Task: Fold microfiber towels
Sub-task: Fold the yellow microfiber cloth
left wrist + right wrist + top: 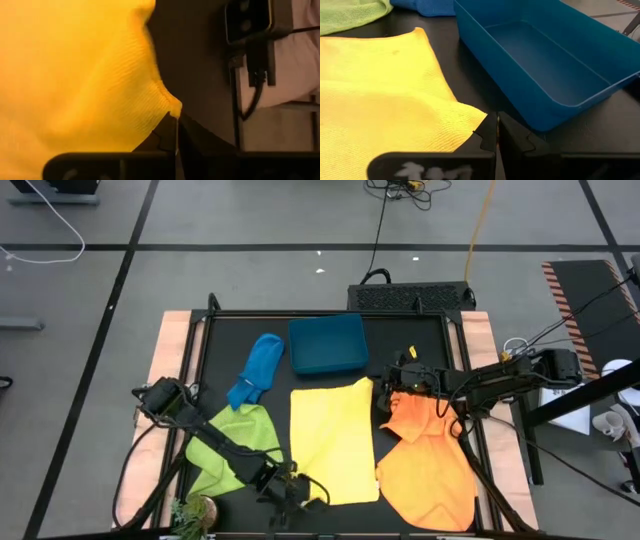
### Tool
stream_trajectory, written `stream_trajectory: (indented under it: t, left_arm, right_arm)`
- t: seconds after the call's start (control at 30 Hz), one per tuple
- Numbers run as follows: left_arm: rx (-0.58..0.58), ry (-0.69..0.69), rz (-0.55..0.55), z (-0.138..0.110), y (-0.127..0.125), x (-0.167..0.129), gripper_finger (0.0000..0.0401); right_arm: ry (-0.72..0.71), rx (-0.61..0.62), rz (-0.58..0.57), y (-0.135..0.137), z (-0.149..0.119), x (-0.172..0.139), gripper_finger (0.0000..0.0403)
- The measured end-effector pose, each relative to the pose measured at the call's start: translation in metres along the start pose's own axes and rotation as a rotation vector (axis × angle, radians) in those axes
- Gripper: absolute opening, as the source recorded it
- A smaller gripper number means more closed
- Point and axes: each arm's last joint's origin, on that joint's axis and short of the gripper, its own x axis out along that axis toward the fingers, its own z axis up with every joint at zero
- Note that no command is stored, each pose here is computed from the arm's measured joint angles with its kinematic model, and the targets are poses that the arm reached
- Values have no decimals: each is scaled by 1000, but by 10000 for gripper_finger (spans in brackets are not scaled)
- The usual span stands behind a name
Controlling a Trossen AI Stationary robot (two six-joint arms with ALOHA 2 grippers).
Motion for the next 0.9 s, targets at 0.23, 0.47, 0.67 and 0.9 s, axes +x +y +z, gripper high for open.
stream_trajectory:
  t: [0.23, 0.47, 0.67, 0.9]
  left_arm:
    - [-114, 59, 31, -10, -3, 0, 10]
    - [-227, 216, 75, -21, 5, -2, 12]
    - [-231, 186, 45, -16, 5, -3, 57]
    - [-209, 111, 26, -10, 3, -2, 143]
  right_arm:
    - [0, 0, 1, 0, 0, 0, 0]
    - [0, 0, 4, 0, 0, 0, 0]
    - [0, 0, 4, 0, 0, 0, 0]
    - [0, 0, 4, 0, 0, 0, 0]
